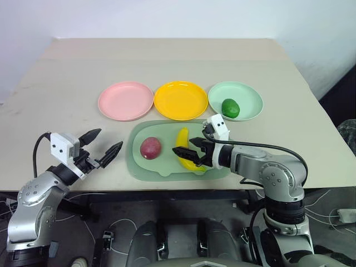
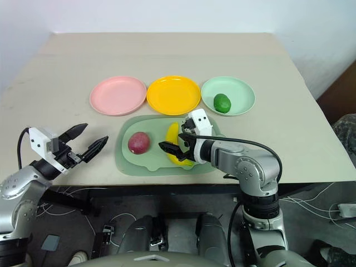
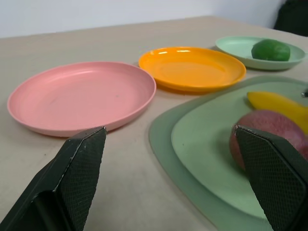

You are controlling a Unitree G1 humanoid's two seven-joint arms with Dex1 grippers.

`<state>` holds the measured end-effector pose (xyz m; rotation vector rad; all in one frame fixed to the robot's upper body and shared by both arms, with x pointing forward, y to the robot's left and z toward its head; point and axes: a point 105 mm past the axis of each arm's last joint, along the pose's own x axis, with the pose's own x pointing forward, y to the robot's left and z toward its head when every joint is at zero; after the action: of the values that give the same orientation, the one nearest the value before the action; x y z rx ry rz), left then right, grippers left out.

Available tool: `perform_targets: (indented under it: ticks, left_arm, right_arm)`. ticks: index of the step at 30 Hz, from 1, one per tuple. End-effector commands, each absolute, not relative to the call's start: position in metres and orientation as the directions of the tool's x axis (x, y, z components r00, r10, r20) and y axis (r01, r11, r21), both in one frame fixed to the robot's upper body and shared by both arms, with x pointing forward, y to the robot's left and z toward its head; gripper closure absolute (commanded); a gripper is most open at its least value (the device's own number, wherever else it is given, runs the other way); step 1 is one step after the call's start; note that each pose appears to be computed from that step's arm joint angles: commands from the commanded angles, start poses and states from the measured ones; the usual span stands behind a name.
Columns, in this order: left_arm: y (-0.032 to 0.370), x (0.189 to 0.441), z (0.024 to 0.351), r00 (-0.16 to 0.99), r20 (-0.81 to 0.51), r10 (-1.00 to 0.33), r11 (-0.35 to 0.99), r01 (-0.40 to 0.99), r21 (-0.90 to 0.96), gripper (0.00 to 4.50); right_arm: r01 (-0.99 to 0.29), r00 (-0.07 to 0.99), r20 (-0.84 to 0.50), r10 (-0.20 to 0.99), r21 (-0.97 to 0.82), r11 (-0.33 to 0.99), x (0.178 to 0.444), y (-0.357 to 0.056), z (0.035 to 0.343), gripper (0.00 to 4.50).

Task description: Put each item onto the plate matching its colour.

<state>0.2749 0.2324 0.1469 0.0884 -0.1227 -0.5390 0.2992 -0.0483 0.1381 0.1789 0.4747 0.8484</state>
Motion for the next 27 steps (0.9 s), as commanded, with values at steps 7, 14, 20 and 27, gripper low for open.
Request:
perform_targets:
  ticks: [7,14,20,27]
  left_arm:
    - [0.232,0.263,0.134,0.822,0.127,-0.556,0.829,0.537,0.153,0.0]
    - [0.236,0.266,0.126,0.818,0.126,-0.561,0.825,0.542,0.157,0.0]
    - [0.236,0.269,0.125,0.812,0.128,-0.57,0.819,0.55,0.164,0.0]
    - [0.228,0.271,0.132,0.797,0.134,-0.589,0.806,0.567,0.171,0.0]
  right_arm:
    - [-0.658,0.569,-0.441,0.694,0.262,0.706,0.303,-0.04,0.126,0.03]
    - [-0.687,0.559,-0.48,0.676,0.187,0.702,0.302,-0.037,0.121,0.03]
    - [-0.701,0.564,-0.488,0.666,0.143,0.698,0.303,-0.038,0.122,1.57]
    - [-0.708,0.571,-0.466,0.676,0.139,0.693,0.305,-0.042,0.131,2.83]
